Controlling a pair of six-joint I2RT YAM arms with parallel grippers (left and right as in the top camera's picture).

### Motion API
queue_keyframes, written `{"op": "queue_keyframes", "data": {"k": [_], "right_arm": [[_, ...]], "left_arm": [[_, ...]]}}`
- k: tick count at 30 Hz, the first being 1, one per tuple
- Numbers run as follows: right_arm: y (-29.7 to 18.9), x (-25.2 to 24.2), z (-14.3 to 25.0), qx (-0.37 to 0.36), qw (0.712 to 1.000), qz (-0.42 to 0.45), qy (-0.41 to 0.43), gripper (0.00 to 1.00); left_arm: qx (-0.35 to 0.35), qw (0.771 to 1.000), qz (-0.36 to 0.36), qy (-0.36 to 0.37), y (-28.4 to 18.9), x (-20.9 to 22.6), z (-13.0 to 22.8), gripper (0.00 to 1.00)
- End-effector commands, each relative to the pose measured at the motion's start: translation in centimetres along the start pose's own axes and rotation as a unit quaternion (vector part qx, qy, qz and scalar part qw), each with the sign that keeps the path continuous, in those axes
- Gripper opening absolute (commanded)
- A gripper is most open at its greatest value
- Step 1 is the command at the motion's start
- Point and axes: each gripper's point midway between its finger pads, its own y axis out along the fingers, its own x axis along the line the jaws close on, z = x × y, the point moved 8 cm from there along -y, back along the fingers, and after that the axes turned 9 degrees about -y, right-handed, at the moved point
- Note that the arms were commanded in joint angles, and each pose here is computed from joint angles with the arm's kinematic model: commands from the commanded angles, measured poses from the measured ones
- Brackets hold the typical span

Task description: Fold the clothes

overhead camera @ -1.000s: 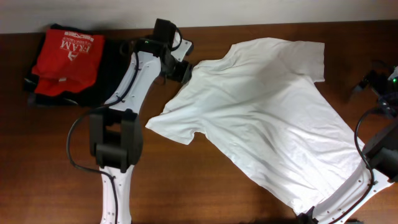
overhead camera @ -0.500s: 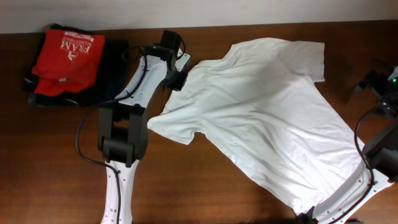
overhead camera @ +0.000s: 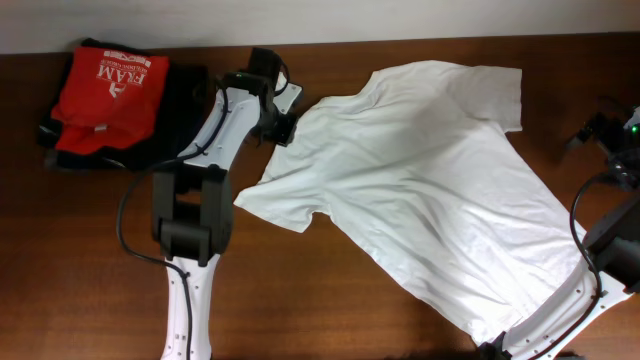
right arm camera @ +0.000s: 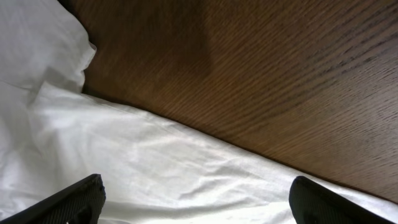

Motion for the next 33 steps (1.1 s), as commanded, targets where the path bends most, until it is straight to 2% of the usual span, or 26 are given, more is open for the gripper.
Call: {"op": "queue_keyframes", "data": {"k": [1, 3, 6, 8, 9, 11, 12, 14, 20, 22, 33], "right_arm": [[-0.7, 0.4, -0.1, -0.009, 1.000, 0.001, -0.004, 0.98], [-0.7, 0.4, -0.1, -0.009, 1.000, 0.001, -0.004, 0.98], [-0.7, 0.4, -0.1, -0.009, 1.000, 0.001, -0.004, 0.98], [-0.7, 0.3, -0.1, -0.009, 1.000, 0.001, -0.004, 0.98], [-0.7, 0.4, -0.1, -0.009, 1.000, 0.001, -0.004, 0.98], [-0.7, 0.4, -0.1, -0.009, 1.000, 0.001, -0.004, 0.98], [-0.7, 0.4, -0.1, -0.009, 1.000, 0.001, -0.004, 0.98], [-0.7, 0.4, -0.1, -0.009, 1.000, 0.001, -0.004, 0.98], [-0.7, 0.3, -0.1, -0.009, 1.000, 0.001, -0.004, 0.98], [-0.7, 0.4, -0.1, -0.009, 1.000, 0.001, -0.004, 0.98], [-0.7, 0.4, -0.1, -0.009, 1.000, 0.001, -0.004, 0.98]], "left_arm": [[-0.011, 0.997, 0.070, 0.031, 0.1, -0.3, -0.3, 0.38], [-0.005, 0.998, 0.046, 0.036, 0.7, 0.2, -0.2, 0.29], [0.000, 0.998, 0.045, 0.034, 2.5, 0.6, 0.0, 0.27], [0.011, 0.998, 0.046, 0.030, 3.2, 0.9, 0.4, 0.13], [0.016, 0.998, 0.046, 0.027, 3.1, 0.9, 0.5, 0.10], [0.042, 0.999, -0.003, -0.015, 3.1, 1.8, 1.3, 0.02], [0.071, 0.994, -0.059, -0.051, 2.9, 2.8, 2.3, 0.01], [0.119, 0.984, -0.095, -0.092, 2.4, 3.8, 4.0, 0.01], [0.242, 0.947, -0.117, -0.176, 0.3, 5.6, 8.4, 0.01], [0.254, 0.937, -0.121, -0.208, 0.0, 6.0, 8.9, 0.01], [0.294, 0.921, -0.148, -0.210, -1.0, 6.0, 10.2, 0.01]]}}
